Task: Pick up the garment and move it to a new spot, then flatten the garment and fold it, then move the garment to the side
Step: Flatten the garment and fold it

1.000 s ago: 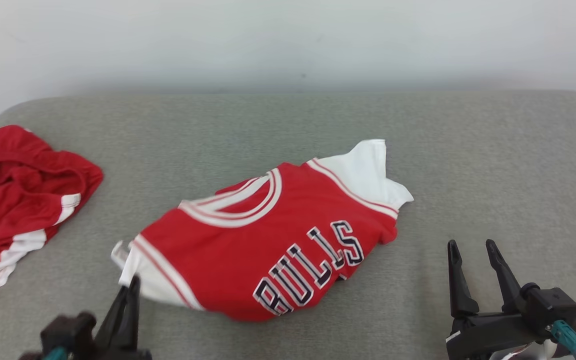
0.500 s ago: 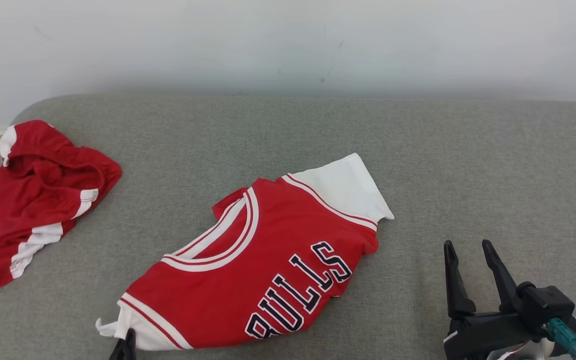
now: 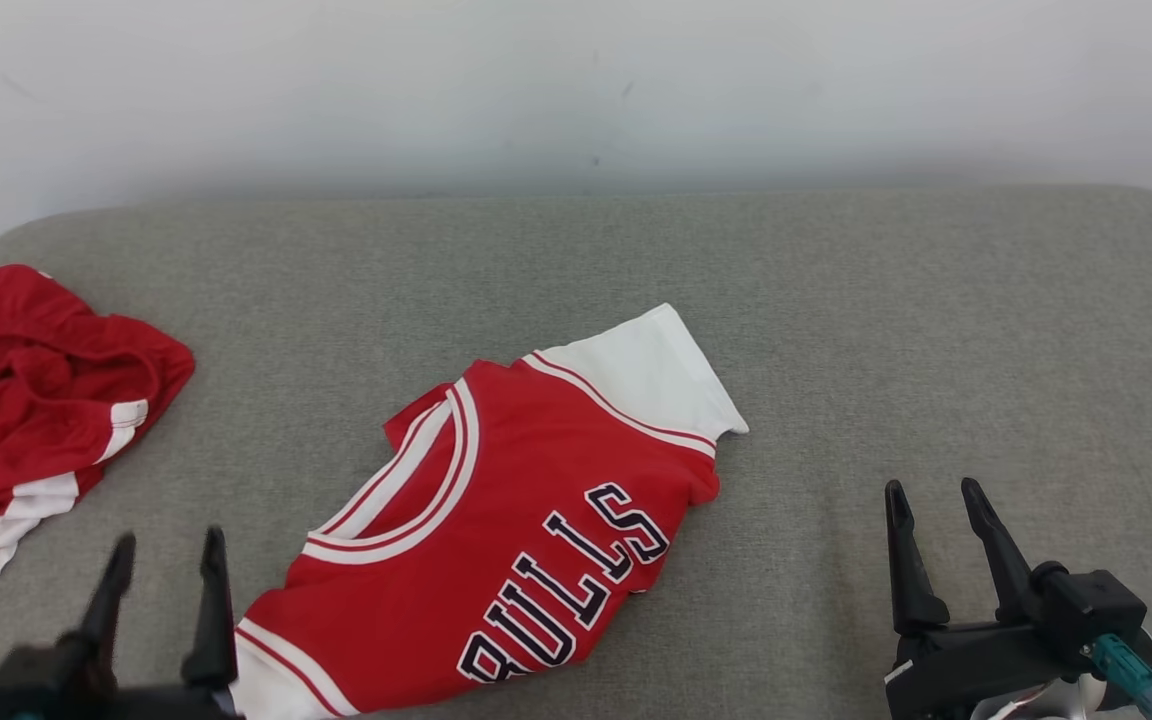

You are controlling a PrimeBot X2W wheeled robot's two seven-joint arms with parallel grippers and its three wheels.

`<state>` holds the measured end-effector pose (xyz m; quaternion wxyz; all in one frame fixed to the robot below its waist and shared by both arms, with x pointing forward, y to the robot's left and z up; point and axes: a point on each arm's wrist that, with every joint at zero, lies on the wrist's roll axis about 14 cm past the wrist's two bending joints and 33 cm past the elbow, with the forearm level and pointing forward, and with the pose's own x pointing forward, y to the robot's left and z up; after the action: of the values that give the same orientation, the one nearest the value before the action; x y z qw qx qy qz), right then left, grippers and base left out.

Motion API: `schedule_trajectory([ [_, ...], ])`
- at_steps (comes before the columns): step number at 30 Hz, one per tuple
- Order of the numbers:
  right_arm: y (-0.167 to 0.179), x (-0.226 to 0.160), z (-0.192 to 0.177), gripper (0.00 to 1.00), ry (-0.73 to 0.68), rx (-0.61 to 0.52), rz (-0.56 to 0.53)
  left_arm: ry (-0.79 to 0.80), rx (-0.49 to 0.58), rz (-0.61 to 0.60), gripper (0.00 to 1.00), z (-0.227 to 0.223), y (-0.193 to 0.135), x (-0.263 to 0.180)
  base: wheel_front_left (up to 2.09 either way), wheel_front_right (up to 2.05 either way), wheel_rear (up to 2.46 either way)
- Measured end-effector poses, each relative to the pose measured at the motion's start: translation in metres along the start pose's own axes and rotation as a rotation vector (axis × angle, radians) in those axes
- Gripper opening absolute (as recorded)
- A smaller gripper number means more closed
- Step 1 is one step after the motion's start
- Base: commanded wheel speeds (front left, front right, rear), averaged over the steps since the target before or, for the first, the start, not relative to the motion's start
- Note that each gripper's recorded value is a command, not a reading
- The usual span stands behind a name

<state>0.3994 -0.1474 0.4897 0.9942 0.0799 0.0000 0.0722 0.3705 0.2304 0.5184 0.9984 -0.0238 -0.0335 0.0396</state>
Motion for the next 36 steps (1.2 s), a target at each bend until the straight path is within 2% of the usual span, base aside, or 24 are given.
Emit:
schedule_trajectory([
  [4, -0.006, -0.002, 0.002, 1.0, -0.005, -0.001, -0.018, -0.092, 0.065, -0.098, 1.0, 0.037, -0.014, 0.036, 0.0, 0.0, 0.0],
  [8, -0.014, -0.004, 0.002, 1.0, -0.008, 0.004, -0.042, -0.177, 0.084, -0.216, 1.0, 0.078, -0.041, 0.076, 0.0, 0.0, 0.0],
  [9, -0.014, -0.004, 0.002, 1.0, -0.008, 0.004, -0.042, -0.177, 0.084, -0.216, 1.0, 0.078, -0.041, 0.076, 0.0, 0.0, 0.0],
  [15, -0.031, -0.008, 0.002, 1.0, -0.018, 0.023, -0.095, -0.227, 0.112, -0.385, 1.0, 0.114, -0.092, 0.127, 0.0, 0.0, 0.0],
  [19, -0.05, -0.018, -0.003, 1.0, -0.005, 0.03, -0.156, -0.196, 0.135, -0.493, 1.0, 0.114, -0.132, 0.153, 0.0, 0.0, 0.0],
  [23, -0.067, -0.024, -0.006, 1.0, 0.002, 0.034, -0.209, -0.124, 0.146, -0.571, 1.0, 0.096, -0.165, 0.176, 0.0, 0.0, 0.0],
  [25, -0.075, -0.027, -0.009, 1.0, 0.012, 0.033, -0.233, -0.068, 0.128, -0.609, 1.0, 0.079, -0.182, 0.184, 0.0, 0.0, 0.0],
  [27, -0.081, -0.028, -0.011, 1.0, 0.019, 0.033, -0.25, 0.001, 0.157, -0.646, 1.0, 0.054, -0.196, 0.189, 0.0, 0.0, 0.0],
  [36, -0.101, -0.031, -0.015, 1.0, 0.033, 0.03, -0.311, 0.346, 0.26, -0.752, 1.0, -0.057, -0.226, 0.191, 0.0, 0.0, 0.0],
])
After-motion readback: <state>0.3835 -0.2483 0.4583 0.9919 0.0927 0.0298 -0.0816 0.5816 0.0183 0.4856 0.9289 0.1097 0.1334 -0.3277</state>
